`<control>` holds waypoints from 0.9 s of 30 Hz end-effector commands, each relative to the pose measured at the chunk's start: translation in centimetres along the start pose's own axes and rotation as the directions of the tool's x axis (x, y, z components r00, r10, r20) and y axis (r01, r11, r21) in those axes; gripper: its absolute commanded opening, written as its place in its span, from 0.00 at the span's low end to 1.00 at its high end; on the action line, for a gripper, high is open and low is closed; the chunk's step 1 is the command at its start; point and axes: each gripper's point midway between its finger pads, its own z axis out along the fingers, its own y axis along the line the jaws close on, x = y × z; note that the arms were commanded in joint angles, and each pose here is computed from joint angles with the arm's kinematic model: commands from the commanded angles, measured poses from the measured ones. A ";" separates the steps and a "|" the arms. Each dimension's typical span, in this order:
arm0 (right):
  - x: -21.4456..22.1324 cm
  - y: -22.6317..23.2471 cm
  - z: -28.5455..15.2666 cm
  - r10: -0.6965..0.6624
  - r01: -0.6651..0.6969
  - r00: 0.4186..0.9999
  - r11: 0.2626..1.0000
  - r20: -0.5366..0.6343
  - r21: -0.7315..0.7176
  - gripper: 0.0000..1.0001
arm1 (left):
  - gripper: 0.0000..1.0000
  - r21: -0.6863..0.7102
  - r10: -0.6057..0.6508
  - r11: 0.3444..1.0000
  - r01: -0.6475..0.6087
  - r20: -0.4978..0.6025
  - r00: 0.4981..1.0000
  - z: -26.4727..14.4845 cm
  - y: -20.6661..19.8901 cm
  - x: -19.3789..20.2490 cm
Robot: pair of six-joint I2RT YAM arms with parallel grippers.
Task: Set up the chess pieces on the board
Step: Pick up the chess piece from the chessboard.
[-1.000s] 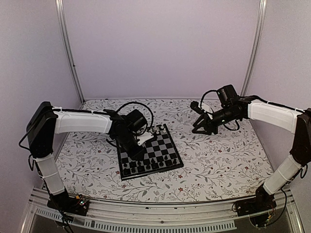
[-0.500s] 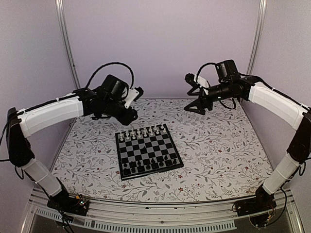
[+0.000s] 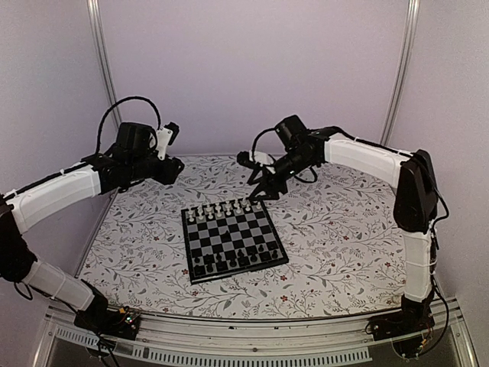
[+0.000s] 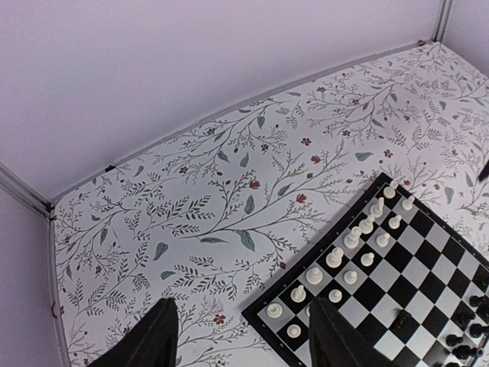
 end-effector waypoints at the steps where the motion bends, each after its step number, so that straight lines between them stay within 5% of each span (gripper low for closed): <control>1: 1.6 3.3 5.0 -0.112 0.104 0.987 0.992 -0.118 -0.075 0.58 | 0.60 -0.028 -0.027 0.999 0.030 0.118 0.993 -2.2 1.7 -3.1; 12: 4.4 4.9 12.8 -0.147 0.118 0.975 0.978 -0.167 -0.170 0.48 | 0.61 0.073 -0.067 0.996 0.058 0.122 0.990 -2.1 0.6 -3.2; 27: 6.7 5.7 15.1 -0.152 0.111 0.967 0.973 -0.203 -0.201 0.45 | 0.61 0.124 -0.066 0.991 0.053 0.096 0.993 -1.5 -0.4 -2.7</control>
